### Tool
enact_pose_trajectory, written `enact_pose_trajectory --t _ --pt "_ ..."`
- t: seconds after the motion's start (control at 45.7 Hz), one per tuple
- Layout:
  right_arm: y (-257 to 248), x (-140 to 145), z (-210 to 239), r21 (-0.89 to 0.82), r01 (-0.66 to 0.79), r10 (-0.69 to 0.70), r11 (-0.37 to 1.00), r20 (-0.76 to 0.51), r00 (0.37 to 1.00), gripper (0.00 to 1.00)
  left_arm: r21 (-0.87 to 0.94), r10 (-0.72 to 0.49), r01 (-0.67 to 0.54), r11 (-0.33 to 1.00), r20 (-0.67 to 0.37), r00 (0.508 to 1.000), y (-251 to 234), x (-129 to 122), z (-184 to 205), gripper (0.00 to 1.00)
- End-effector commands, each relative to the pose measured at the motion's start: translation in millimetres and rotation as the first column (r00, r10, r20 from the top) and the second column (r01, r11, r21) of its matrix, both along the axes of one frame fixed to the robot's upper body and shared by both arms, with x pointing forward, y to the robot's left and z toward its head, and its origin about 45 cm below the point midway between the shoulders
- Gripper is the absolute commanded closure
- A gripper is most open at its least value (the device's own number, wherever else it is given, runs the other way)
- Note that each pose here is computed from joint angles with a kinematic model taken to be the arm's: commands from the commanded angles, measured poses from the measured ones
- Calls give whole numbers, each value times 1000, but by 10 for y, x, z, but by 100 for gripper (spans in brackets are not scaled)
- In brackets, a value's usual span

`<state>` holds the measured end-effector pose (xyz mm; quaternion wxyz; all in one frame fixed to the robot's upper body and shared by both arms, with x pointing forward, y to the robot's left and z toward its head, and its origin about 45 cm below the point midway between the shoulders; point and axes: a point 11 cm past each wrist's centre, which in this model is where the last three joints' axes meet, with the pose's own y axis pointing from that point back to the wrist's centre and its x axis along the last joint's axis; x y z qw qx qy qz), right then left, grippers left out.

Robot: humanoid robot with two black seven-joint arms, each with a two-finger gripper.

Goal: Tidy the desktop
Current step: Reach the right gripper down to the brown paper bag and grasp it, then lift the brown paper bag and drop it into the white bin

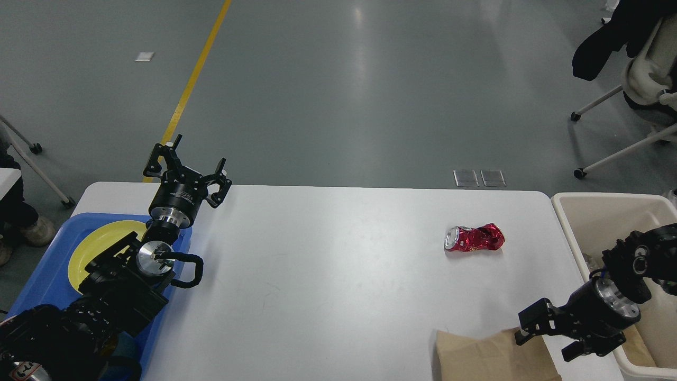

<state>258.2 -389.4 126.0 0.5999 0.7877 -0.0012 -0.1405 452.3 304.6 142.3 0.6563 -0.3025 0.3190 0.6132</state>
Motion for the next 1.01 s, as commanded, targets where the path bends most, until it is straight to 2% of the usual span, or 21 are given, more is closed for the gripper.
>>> enact_pose_trajectory --t 0.0,0.153,0.241,0.372,0.437,0.481,0.503,0.634,0.744,0.853,0.984 --pt "-46 -44 -46 -4 15 -15 1000 -9 1000 0 0 0 0 1000 0 1000 0 0 0 3" --pt "-116 -6 -44 -20 32 -31 999 10 999 0 0 0 0 1000 0 1000 0 0 0 3" --pt "-121 11 -74 -4 88 -88 996 18 996 7 0 0 0 1000 0 1000 0 0 0 3" --pt "-141 -76 -153 17 167 -167 986 -14 986 56 0 0 0 1000 0 1000 0 0 0 3" --pt "-101 -100 -174 26 163 -163 986 -30 986 76 0 0 0 1000 0 1000 0 0 0 3" --pt "-82 -104 -176 28 159 -158 987 -36 987 96 0 0 0 1000 0 1000 0 0 0 3" --pt "-78 -108 -179 29 159 -158 987 -39 987 100 0 0 0 1000 0 1000 0 0 0 3" --pt "-93 -101 -154 33 173 -171 984 -39 984 100 0 0 0 1000 0 1000 0 0 0 3" --pt "-98 -10 -78 71 255 -255 964 -19 967 100 0 0 0 1000 0 1000 0 0 0 3" --pt "-270 120 157 89 349 -352 933 21 936 100 0 0 0 1000 0 1000 0 0 0 3" --pt "-371 255 518 58 331 -332 942 5 943 100 0 0 0 1000 0 1000 0 0 0 3"
